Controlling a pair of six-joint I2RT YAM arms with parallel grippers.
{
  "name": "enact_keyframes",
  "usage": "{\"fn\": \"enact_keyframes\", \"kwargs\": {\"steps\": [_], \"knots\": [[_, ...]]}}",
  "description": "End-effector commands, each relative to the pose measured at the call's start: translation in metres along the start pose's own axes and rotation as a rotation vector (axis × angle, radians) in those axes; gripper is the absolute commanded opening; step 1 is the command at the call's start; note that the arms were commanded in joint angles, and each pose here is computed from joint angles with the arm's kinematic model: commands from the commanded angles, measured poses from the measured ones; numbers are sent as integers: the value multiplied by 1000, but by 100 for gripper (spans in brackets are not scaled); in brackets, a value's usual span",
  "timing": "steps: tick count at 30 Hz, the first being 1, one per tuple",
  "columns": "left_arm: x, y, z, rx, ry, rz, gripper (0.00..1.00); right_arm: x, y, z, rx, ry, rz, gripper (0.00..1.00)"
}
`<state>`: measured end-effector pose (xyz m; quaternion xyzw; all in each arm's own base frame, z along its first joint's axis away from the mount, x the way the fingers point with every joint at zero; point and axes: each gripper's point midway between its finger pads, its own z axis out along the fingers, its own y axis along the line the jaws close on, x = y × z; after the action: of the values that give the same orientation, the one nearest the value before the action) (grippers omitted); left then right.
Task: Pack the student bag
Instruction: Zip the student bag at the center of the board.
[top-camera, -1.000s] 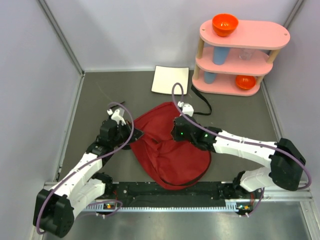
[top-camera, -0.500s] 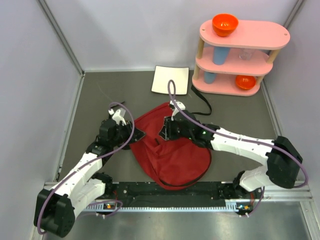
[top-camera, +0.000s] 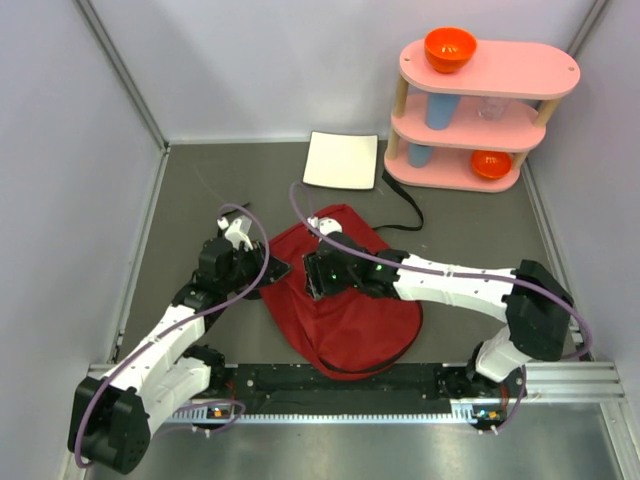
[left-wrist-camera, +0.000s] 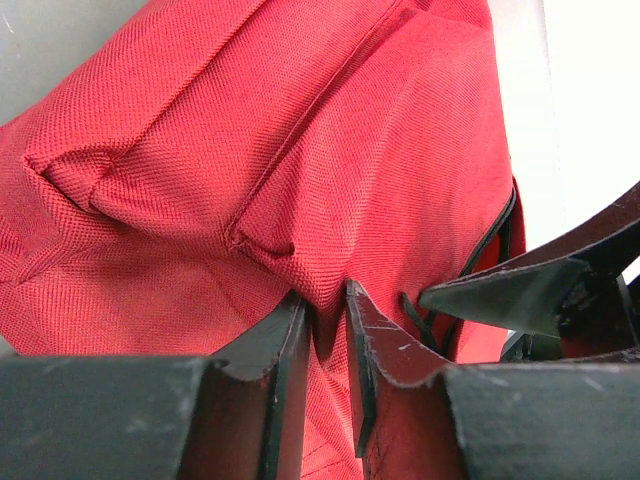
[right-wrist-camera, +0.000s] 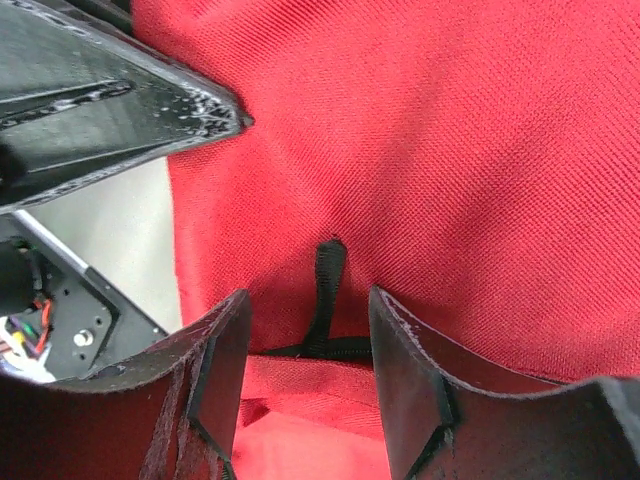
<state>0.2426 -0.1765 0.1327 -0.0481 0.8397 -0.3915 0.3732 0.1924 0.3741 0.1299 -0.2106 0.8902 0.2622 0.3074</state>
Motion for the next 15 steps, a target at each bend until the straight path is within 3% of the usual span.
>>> {"fn": "enact_keyframes", "kwargs": {"steps": [1,5,7,8,11,15], "knots": [[-24,-30,-4,103,-60,50,24,-7,-8,3,96,-1,-56,49],[-25,-31,-5,101,-62,55,23,-2,-11,7,131,27,-73,33],[-25,-30,-5,99,-64,55,22,-1,-10,8,130,29,-80,30],[-25,-31,-5,100,-63,55,22,0,-10,9,133,32,-84,20],[-24,-30,-5,98,-63,56,22,0,-12,10,149,28,-81,8],[-23,-29,-6,99,-64,58,24,-1,-15,8,165,19,-76,0]]}}
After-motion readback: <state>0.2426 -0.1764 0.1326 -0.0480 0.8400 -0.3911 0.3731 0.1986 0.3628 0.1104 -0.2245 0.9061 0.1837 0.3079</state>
